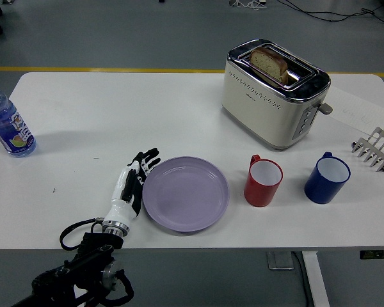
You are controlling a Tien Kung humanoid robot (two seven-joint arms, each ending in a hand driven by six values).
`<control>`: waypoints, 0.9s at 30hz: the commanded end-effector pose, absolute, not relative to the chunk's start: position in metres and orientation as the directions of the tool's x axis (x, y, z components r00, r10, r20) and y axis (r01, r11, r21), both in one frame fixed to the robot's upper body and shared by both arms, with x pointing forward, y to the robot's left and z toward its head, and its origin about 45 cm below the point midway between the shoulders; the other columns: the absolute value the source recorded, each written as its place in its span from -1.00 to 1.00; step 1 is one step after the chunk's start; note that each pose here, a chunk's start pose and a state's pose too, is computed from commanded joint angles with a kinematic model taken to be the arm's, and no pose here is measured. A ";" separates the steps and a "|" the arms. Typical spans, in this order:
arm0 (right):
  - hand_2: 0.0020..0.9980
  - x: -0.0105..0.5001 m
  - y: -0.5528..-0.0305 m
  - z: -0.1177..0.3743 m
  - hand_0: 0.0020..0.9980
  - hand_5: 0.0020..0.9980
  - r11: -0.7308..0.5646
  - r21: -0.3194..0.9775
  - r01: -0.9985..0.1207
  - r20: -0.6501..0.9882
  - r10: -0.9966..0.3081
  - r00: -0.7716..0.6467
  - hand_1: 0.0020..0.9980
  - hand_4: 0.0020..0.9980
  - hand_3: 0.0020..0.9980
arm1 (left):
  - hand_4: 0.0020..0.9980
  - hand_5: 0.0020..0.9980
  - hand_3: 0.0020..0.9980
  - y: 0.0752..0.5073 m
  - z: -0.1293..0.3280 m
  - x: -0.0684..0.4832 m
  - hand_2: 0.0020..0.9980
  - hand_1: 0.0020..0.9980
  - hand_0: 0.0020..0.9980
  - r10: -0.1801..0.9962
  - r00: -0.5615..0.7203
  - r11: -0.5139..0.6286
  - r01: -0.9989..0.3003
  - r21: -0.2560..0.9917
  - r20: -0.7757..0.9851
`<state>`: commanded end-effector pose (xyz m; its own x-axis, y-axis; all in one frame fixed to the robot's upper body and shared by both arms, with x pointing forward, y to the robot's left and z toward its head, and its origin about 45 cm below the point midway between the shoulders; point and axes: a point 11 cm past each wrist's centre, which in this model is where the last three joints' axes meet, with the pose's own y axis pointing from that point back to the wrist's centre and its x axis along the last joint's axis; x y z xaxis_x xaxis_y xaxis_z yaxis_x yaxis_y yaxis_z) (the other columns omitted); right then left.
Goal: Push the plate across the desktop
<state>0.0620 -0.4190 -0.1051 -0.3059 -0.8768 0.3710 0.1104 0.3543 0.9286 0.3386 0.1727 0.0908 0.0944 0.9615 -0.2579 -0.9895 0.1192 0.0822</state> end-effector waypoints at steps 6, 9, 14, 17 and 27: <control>0.19 0.062 -0.420 -0.105 0.04 -0.46 0.356 0.928 0.110 0.372 -0.877 -0.304 -0.03 -0.62 0.09 | -0.05 0.90 0.48 0.165 0.095 0.339 0.69 0.67 0.64 0.957 0.118 0.141 -0.987 0.072 -0.266; 0.19 0.062 -0.420 -0.105 0.04 -0.46 0.356 0.928 0.109 0.372 -0.877 -0.305 -0.03 -0.62 0.09 | -0.05 0.90 0.48 0.164 0.096 0.339 0.69 0.67 0.64 0.955 0.124 0.147 -0.987 0.068 -0.268; 0.19 0.062 -0.420 -0.105 0.04 -0.45 0.356 0.928 0.109 0.372 -0.877 -0.305 -0.03 -0.62 0.09 | -0.06 0.89 0.48 0.167 0.097 0.341 0.69 0.68 0.64 0.957 0.112 0.133 -0.989 0.063 -0.269; 0.19 0.063 -0.420 -0.105 0.04 -0.45 0.356 0.928 0.109 0.372 -0.876 -0.306 -0.03 -0.62 0.09 | -0.06 0.89 0.48 0.169 0.097 0.342 0.69 0.68 0.64 0.958 0.101 0.122 -0.991 0.061 -0.270; 0.19 0.064 -0.419 -0.105 0.03 -0.46 0.357 0.928 0.107 0.372 -0.876 -0.306 -0.03 -0.62 0.09 | -0.06 0.89 0.48 0.222 0.108 0.352 0.69 0.66 0.62 0.960 -0.094 -0.094 -0.996 0.013 -0.263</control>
